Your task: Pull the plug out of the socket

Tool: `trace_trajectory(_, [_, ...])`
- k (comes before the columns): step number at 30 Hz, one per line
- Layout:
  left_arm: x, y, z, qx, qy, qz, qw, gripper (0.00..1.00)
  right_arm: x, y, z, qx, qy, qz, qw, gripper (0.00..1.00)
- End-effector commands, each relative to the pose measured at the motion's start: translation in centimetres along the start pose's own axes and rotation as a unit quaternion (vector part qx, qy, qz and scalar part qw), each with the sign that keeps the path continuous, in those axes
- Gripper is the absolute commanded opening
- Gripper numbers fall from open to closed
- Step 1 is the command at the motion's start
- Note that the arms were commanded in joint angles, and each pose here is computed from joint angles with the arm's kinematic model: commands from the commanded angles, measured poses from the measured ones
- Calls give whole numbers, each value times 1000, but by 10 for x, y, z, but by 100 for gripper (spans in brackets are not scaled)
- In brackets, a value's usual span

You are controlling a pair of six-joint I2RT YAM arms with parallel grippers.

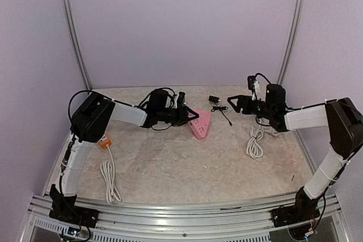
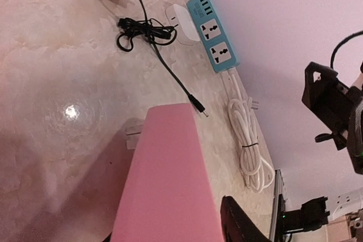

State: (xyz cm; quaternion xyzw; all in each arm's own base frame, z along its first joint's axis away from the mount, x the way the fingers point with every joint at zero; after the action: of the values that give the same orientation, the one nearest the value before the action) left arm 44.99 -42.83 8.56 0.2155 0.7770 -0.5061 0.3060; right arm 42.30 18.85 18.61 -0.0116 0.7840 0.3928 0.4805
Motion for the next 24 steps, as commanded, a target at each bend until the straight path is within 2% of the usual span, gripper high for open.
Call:
trace_trajectory(1, [-2, 10, 7, 7, -8, -36, 999, 48, -12, 17, -6, -20, -20, -19, 999, 75])
trace_trajectory(9, [-3, 22, -5, -59, -4, -44, 997, 66, -11, 24, -8, -24, -8, -25, 999, 76])
trace_trajectory(12, [-1, 27, -18, -118, 6, -33, 992, 86, -7, 32, -6, -20, 6, -40, 999, 76])
trace_trajectory(15, [-5, 30, -37, -199, 21, -22, 980, 97, -6, 40, -5, -12, 16, -52, 998, 76])
trace_trajectory(19, [-4, 26, -65, -279, 35, 1, 960, 99, -2, 52, -8, -10, 30, -63, 998, 76])
trace_trajectory(24, [-18, -3, -115, -365, 16, 49, 930, 99, 15, 81, -5, -20, 56, -79, 995, 76])
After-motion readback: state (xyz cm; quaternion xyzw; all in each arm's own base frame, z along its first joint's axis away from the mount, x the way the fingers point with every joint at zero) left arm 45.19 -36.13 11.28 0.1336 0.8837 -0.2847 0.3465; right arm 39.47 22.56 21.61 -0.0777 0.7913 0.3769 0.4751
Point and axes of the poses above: each gripper's point midway between its finger pads, its own z axis out along the fingers, its own y axis along the line the jaws close on, x = y × z, the point moved 2 cm from there along -z, back along the fingers, and after that the axes turned 13 degrees about z, right-handed, at the moved point
